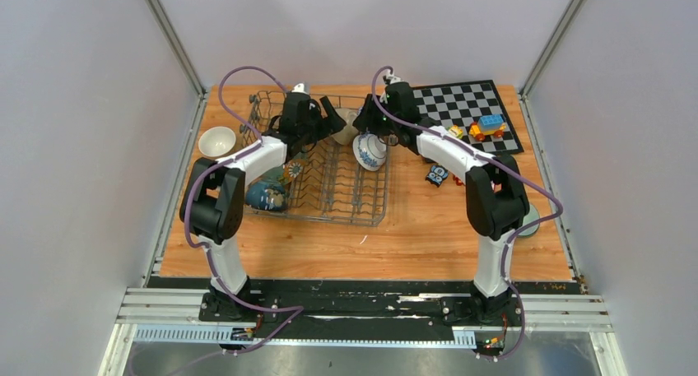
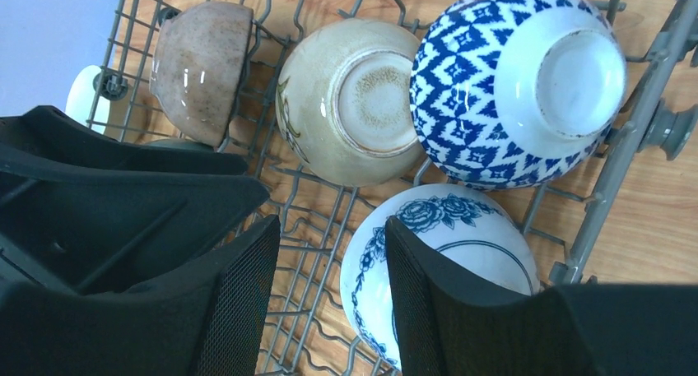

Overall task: Unload the bowls from the dish rack
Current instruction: Pick up the bowl from the dish rack.

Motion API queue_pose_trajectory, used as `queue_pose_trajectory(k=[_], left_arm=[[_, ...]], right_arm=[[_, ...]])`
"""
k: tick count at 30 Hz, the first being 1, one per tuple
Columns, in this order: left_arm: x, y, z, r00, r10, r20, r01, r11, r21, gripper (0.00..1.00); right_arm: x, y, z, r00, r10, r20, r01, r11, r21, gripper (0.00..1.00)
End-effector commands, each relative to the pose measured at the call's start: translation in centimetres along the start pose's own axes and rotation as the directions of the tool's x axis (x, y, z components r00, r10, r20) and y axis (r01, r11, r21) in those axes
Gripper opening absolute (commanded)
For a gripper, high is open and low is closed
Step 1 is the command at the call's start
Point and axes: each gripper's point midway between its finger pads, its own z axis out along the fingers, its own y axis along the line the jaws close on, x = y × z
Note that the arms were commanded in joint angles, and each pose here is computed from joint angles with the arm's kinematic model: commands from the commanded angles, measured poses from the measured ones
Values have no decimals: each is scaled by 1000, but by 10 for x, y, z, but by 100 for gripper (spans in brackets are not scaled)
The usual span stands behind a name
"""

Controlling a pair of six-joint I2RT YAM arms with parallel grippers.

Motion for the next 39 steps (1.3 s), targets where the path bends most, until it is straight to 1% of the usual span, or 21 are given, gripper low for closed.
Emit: queue_pose_trajectory(k=[1, 4, 8, 13, 16, 18, 24, 28, 33, 39], left_arm=[[-9, -5, 6, 1000, -14, 28, 14, 1000, 6, 84], [-11, -17, -3, 1000, -13, 26, 12, 999, 52, 84], [-4, -39, -24, 1000, -15, 4, 14, 991, 131, 84], [31, -65, -48, 995, 24, -97, -3, 977, 214, 84], [54, -75, -59, 987, 54, -150, -16, 970, 241, 83], [65, -74, -61, 983, 58, -176, -15, 971, 239, 82], [90, -60, -49, 969, 36, -246, 15, 979, 202, 80], [95, -57, -40, 967, 32, -254, 20, 980, 199, 80], [97, -64, -31, 967, 33, -252, 30, 970, 242, 79], [98, -64, -20, 967, 35, -253, 30, 968, 250, 73]], right_arm=[[-8, 1, 0, 1000, 20, 7, -20, 1000, -20, 54], [-12, -4, -12, 1000, 8, 29, -8, 1000, 14, 55], [-17, -15, -34, 998, -9, 56, 4, 997, 82, 57], [-3, -28, -56, 1000, -19, -1, 19, 987, 161, 57], [5, -31, -64, 1000, -21, -19, 23, 985, 170, 58], [11, -32, -65, 999, -19, -41, 25, 986, 164, 57], [22, -34, -68, 996, -8, -85, 22, 985, 170, 56], [24, -37, -73, 997, -18, -81, 32, 983, 181, 57], [26, -30, -67, 995, -13, -99, 27, 990, 139, 57], [27, -34, -59, 994, 7, -108, 8, 990, 142, 57]])
